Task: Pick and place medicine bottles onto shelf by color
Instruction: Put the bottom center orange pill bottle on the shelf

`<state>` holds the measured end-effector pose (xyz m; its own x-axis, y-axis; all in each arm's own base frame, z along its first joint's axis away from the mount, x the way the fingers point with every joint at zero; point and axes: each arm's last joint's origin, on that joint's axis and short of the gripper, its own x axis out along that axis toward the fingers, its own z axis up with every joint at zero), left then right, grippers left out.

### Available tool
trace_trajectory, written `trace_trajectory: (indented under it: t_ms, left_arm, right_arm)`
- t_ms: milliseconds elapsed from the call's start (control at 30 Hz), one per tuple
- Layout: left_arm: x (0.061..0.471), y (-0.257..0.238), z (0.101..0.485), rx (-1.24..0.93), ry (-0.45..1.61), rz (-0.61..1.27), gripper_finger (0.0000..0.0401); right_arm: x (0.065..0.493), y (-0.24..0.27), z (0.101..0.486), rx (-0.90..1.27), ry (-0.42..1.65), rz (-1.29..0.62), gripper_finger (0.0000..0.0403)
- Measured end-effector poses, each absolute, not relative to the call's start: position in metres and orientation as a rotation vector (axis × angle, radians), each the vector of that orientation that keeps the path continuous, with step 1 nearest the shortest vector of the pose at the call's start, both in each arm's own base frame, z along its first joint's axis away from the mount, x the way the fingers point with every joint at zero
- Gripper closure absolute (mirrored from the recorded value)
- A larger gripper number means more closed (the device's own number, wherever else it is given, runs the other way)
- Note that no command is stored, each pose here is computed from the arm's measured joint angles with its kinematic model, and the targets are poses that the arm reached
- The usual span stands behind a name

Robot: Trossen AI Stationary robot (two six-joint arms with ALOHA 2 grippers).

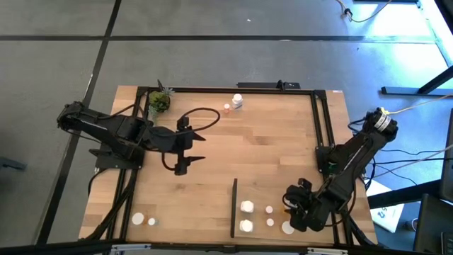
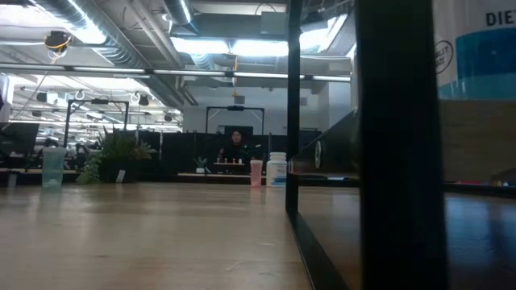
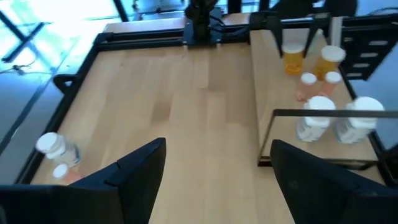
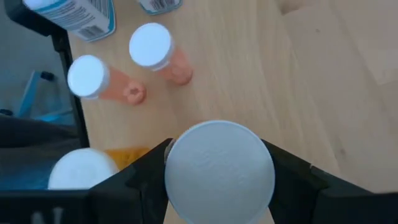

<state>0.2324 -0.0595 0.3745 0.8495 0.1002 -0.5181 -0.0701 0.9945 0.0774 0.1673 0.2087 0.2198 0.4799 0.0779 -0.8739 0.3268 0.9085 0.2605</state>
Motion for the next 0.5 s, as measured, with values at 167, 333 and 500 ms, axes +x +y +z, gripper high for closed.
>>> trace_trajectory:
  t_ms: [167,333,500]
  left_arm:
    - [0.233,-0.06,0.375,0.059,0.548,0.069,0.0118]
    - [0.233,-0.06,0.375,0.059,0.548,0.069,0.0118]
    - [0.233,-0.06,0.375,0.06,0.548,0.069,0.0118]
  right_arm:
    - [0.171,0.214,0.212,0.387,1.081,-0.131,0.0189]
    - [0.173,0.217,0.207,0.382,1.1,-0.129,0.0189]
    - [0.172,0.217,0.207,0.384,1.107,-0.125,0.0189]
